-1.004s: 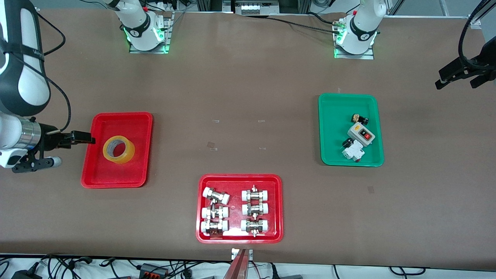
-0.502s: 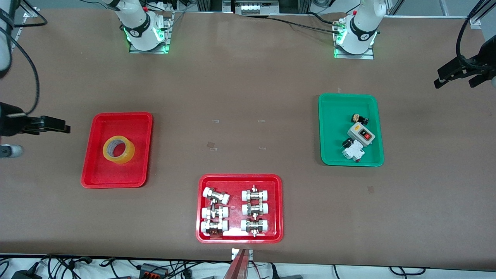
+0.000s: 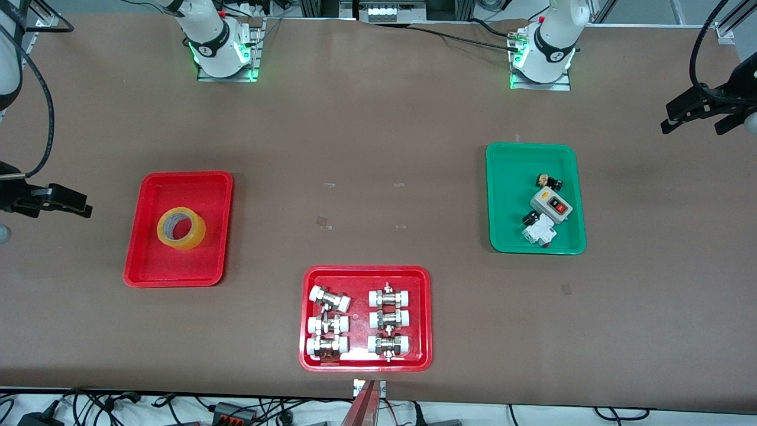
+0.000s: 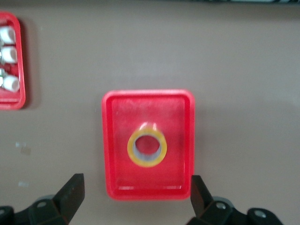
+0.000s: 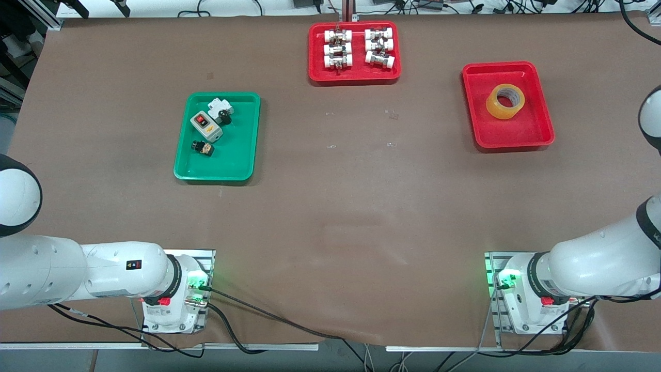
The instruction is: Left arm passes tape to right arm into tray
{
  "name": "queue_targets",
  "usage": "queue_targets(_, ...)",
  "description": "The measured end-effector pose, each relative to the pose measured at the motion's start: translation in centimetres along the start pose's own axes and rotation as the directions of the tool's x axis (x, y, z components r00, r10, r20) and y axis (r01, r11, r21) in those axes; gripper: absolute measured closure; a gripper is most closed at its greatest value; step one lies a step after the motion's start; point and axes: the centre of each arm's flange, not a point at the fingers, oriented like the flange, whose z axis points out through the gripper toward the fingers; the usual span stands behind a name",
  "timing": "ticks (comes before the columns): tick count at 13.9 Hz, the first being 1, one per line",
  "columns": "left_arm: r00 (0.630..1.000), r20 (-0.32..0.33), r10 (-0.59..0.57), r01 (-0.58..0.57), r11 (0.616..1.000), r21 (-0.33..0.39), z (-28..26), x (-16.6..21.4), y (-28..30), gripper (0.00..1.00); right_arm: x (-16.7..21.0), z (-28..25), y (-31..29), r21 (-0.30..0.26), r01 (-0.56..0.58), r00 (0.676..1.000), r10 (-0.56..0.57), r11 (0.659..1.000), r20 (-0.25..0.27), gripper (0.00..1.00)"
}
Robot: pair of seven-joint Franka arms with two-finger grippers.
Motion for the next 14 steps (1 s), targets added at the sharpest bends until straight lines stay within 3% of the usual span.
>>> queue_targets(3,1.000,0.000,0.001,-0.001,1.000,0.000,0.0,0.0,0.0,0.00,-2.3,-1.7,1.4,-0.009,-0.025,0.999,0.025,1.000,-0.023,0.00)
queue_targets(6,1.000,-0.006,0.004,-0.004,1.000,0.000,0.0,0.1,0.2,0.00,-4.0,-2.3,1.8,-0.010,-0.033,0.999,0.033,0.999,0.007,0.00)
queue_targets(14,0.999,-0.025,0.023,-0.023,1.000,0.000,0.2,1.3,0.9,0.00,-9.8,1.7,1.6,-0.006,-0.031,0.999,0.031,1.000,0.020,0.00)
